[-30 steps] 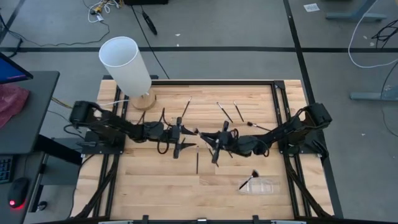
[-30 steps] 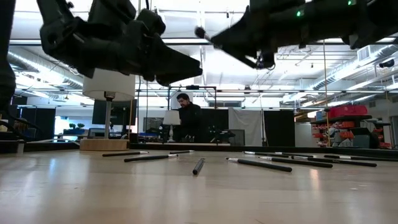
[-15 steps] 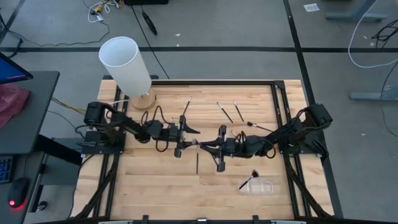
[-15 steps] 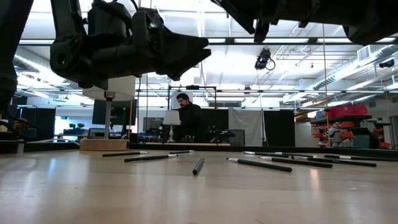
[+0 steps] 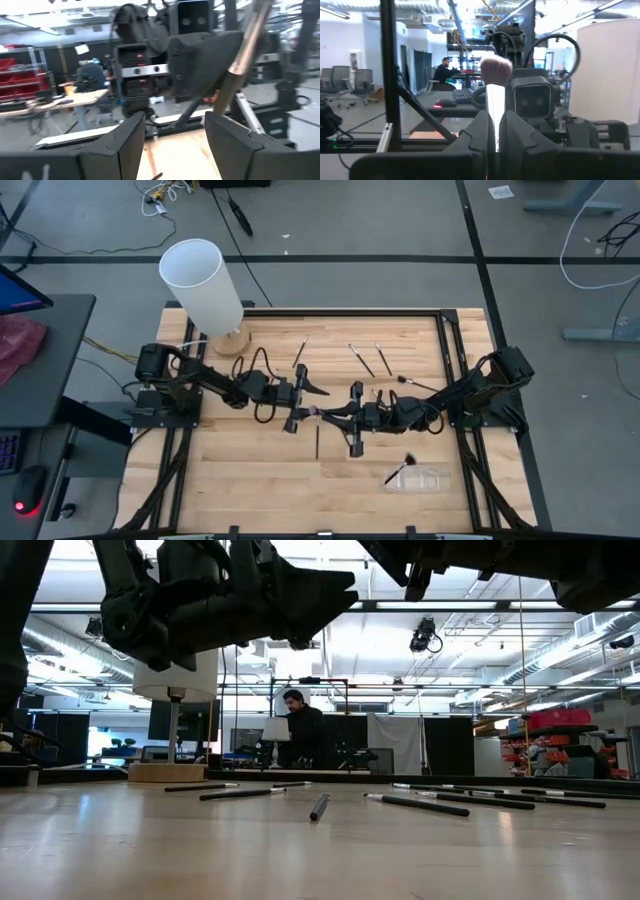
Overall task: Pick & Place Makeup Supplies
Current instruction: Put the silver makeup brush into the transparent organizer
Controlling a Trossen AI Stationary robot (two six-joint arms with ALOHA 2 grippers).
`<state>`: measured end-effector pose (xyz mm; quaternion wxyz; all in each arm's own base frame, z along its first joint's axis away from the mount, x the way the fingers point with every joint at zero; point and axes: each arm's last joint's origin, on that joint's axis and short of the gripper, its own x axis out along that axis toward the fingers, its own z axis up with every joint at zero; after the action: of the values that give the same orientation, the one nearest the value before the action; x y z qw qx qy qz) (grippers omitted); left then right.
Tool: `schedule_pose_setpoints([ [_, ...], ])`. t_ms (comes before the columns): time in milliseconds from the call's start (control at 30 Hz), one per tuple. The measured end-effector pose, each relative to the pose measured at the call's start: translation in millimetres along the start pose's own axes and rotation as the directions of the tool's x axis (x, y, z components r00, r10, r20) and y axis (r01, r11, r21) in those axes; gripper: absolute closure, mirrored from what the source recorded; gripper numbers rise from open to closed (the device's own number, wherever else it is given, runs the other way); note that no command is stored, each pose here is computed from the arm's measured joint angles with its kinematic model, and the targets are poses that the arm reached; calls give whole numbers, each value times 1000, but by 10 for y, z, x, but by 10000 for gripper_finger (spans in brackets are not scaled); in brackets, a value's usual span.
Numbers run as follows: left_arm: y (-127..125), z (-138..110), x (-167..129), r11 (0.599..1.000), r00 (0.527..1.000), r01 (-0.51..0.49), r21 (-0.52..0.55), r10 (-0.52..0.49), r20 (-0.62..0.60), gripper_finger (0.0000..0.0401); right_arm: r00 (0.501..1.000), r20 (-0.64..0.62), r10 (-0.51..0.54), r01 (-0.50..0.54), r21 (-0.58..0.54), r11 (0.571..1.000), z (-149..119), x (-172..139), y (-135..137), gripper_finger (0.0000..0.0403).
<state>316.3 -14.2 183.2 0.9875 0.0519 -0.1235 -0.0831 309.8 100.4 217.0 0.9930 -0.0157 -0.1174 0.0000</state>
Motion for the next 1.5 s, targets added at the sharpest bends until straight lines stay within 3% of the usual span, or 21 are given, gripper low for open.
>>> schedule_pose_setpoints([
  [300, -98, 34, 101, 997, 999, 48, 65, -47, -10, 190, 999, 41, 29, -28, -28, 999, 38, 1, 3, 371],
  [600, -208, 138, 254, 994, 996, 85, 62, -86, 14, 191, 996, 84, 17, -8, -107, 994, 80, 5, -21, 371],
  [900, -246, 255, 373, 995, 993, 98, 38, -100, 60, 194, 994, 106, 5, 7, -113, 994, 100, 15, -60, 371],
  [1033, -243, 262, 378, 995, 994, 92, 38, -94, 64, 223, 994, 110, 5, 10, -135, 991, 104, 15, -62, 371],
  [1300, -235, 279, 378, 996, 993, 79, 40, -82, 80, 318, 994, 109, 0, 16, -140, 990, 104, 21, -76, 371],
  [1500, -240, 287, 376, 994, 991, 97, 47, -101, 90, 353, 994, 106, -3, 19, -152, 988, 102, 24, -76, 371],
])
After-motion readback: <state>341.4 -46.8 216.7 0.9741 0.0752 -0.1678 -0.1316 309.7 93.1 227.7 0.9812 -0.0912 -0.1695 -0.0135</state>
